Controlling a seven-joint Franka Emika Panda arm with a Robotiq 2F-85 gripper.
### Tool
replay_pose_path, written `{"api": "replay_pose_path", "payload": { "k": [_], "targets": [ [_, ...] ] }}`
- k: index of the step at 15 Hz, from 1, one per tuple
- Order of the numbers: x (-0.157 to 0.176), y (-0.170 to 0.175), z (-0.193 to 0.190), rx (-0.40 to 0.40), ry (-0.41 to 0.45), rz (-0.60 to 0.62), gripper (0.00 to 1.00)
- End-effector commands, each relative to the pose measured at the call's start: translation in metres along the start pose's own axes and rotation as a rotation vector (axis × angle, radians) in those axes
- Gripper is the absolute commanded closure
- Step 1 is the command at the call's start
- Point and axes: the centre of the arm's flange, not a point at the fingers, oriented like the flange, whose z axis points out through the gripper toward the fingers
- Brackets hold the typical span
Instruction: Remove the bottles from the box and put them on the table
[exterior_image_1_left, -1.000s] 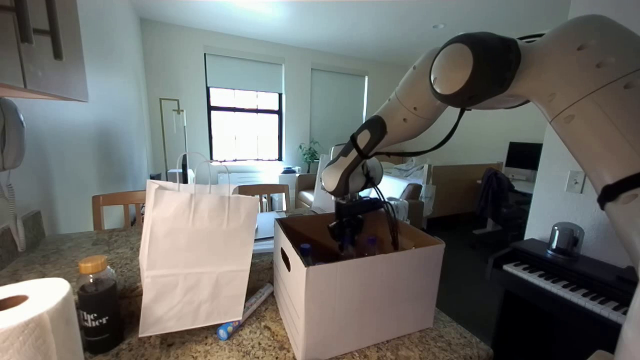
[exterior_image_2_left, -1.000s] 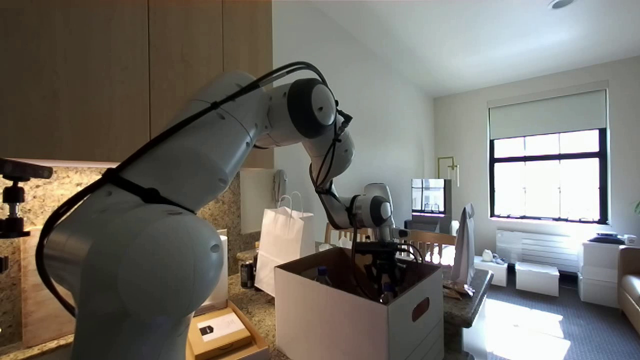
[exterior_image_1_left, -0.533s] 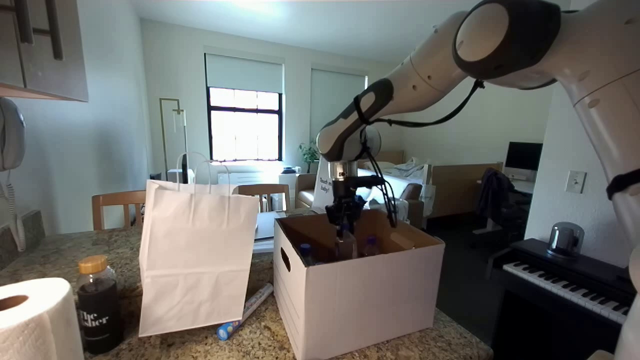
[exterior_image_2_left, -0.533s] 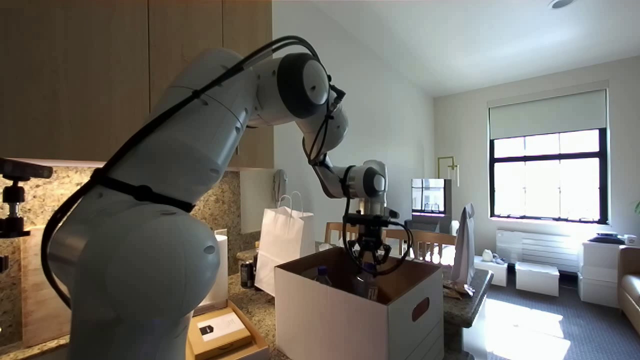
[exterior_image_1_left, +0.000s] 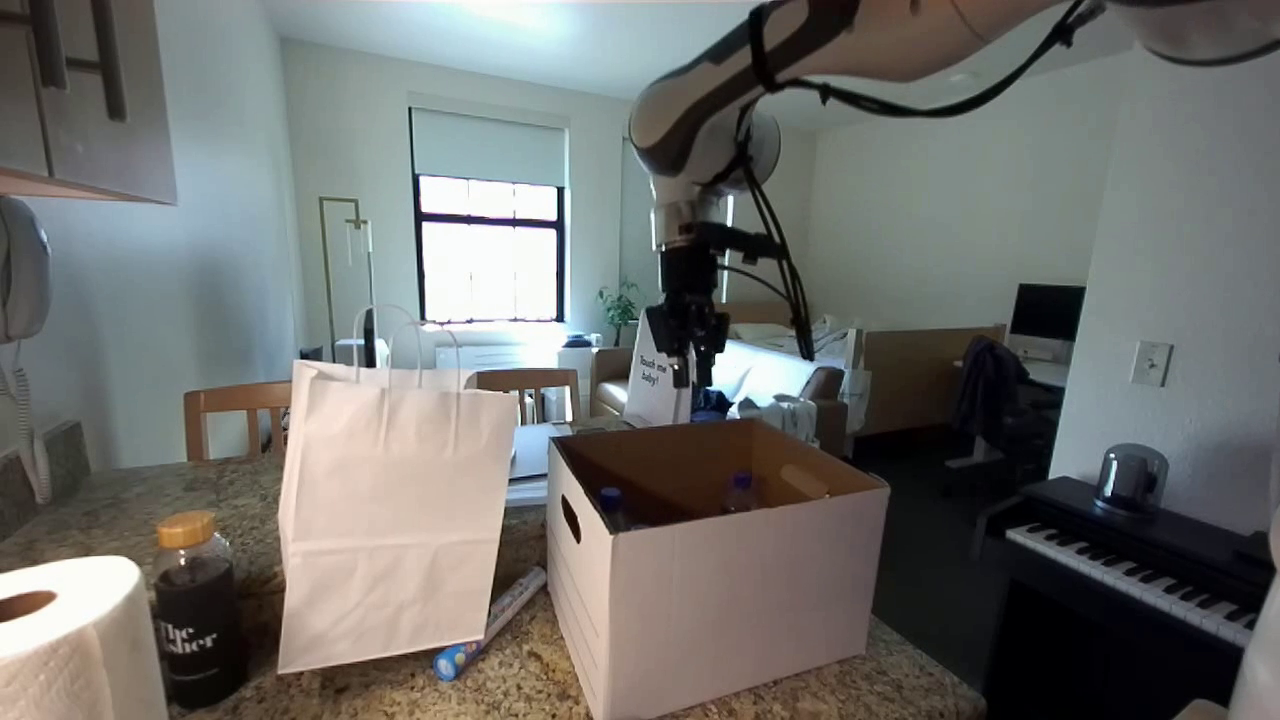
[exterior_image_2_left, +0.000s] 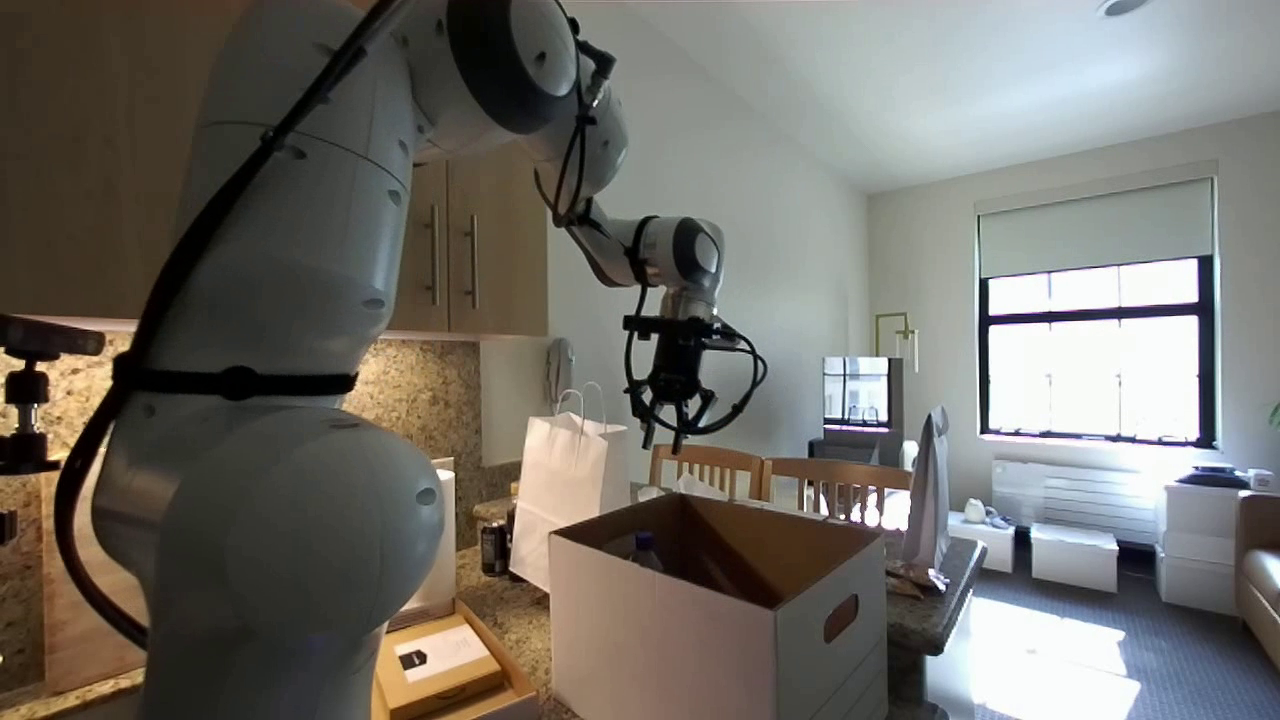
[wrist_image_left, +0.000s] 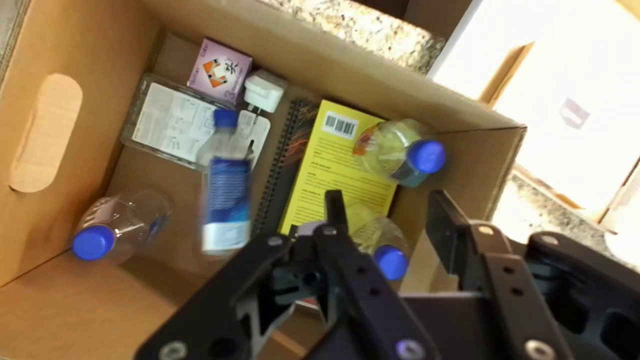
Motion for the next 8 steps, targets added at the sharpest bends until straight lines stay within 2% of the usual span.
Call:
{"api": "replay_pose_path", "payload": {
  "k": [1,5,7,8],
  "targets": [
    [-0.047,-0.072,-0.026,-0.012,-0.006,-0.034,0.78],
    [-0.075,-0.153,-0.038,-0.078,0.009,-0.07,0.78],
    [-0.082,-0.178,-0.033,-0.092,0.031,-0.068,0.78],
    [-0.084,-0.185,-0.029,-0.093,0.042,-0.076,0.28]
  ]
}}
